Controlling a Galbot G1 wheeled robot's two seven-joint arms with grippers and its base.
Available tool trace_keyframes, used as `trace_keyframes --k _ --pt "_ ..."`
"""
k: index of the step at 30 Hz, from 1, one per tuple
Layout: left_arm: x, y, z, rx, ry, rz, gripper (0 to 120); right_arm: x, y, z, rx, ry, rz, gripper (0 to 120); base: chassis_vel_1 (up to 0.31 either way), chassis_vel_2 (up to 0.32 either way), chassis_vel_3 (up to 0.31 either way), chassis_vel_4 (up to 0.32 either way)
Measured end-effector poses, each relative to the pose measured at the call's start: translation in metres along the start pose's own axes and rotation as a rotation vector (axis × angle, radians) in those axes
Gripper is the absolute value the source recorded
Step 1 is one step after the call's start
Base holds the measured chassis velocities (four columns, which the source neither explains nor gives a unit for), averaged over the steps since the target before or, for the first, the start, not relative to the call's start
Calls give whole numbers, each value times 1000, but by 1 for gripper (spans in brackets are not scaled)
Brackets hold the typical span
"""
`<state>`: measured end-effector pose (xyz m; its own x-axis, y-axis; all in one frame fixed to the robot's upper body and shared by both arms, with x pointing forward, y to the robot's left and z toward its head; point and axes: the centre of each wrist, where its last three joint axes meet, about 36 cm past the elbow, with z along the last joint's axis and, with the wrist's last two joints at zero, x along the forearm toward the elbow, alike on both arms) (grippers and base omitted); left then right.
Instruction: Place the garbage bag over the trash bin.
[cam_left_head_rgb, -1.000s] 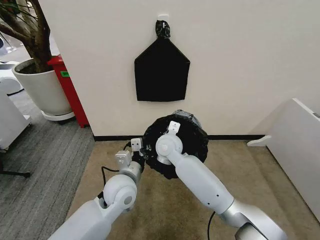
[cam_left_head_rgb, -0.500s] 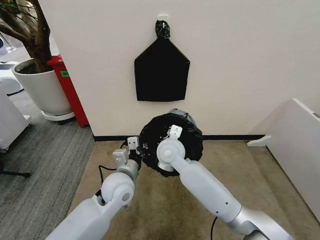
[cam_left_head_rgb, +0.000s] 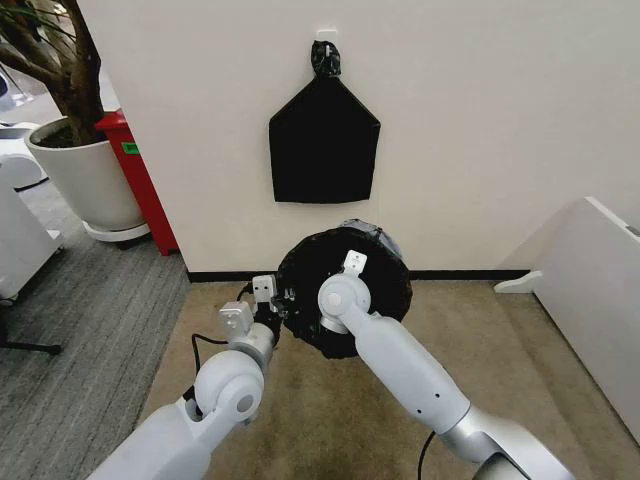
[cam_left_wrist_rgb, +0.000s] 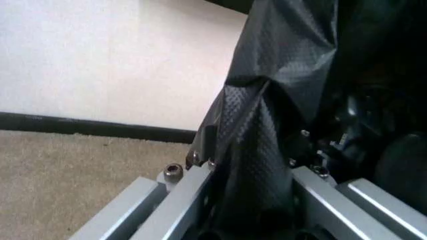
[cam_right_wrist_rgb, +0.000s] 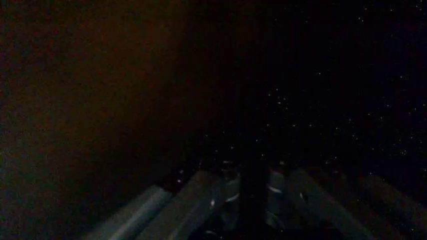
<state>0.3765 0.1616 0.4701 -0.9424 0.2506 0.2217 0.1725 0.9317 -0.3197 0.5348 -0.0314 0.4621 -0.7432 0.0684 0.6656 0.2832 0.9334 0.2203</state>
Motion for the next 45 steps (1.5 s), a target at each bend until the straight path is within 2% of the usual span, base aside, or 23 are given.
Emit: trace_keyframes --k 2,7,10,16,21,29,33,41,45 --pt "0 0 1 -1 1 -1 0 6 -2 0 -1 -6 -6 0 0 0 0 0" --pt "-4 2 4 -4 4 -12 0 52 7 0 -16 2 -95 0 0 0 0 0" --pt "-4 2 4 -5 3 -13 0 62 11 2 -15 9 -120 0 0 0 0 0" --pt "1 2 0 -6 -4 -2 0 42 18 7 1 14 -89 0 0 0 0 0" --pt "6 0 -4 -1 -10 5 0 17 14 11 21 21 -52 0 0 0 0 0" --pt "9 -5 -6 11 -16 17 0 0 9 8 31 -10 -37 0 0 0 0 0" --pt "11 -5 -5 12 -12 16 0 3 9 5 29 -24 -46 0 0 0 0 0" --pt "8 -1 -3 5 -8 5 0 51 21 4 12 -30 -129 0 0 0 0 0" --pt "8 -2 -2 6 -6 7 0 56 30 -3 -1 -39 -156 0 0 0 0 0"
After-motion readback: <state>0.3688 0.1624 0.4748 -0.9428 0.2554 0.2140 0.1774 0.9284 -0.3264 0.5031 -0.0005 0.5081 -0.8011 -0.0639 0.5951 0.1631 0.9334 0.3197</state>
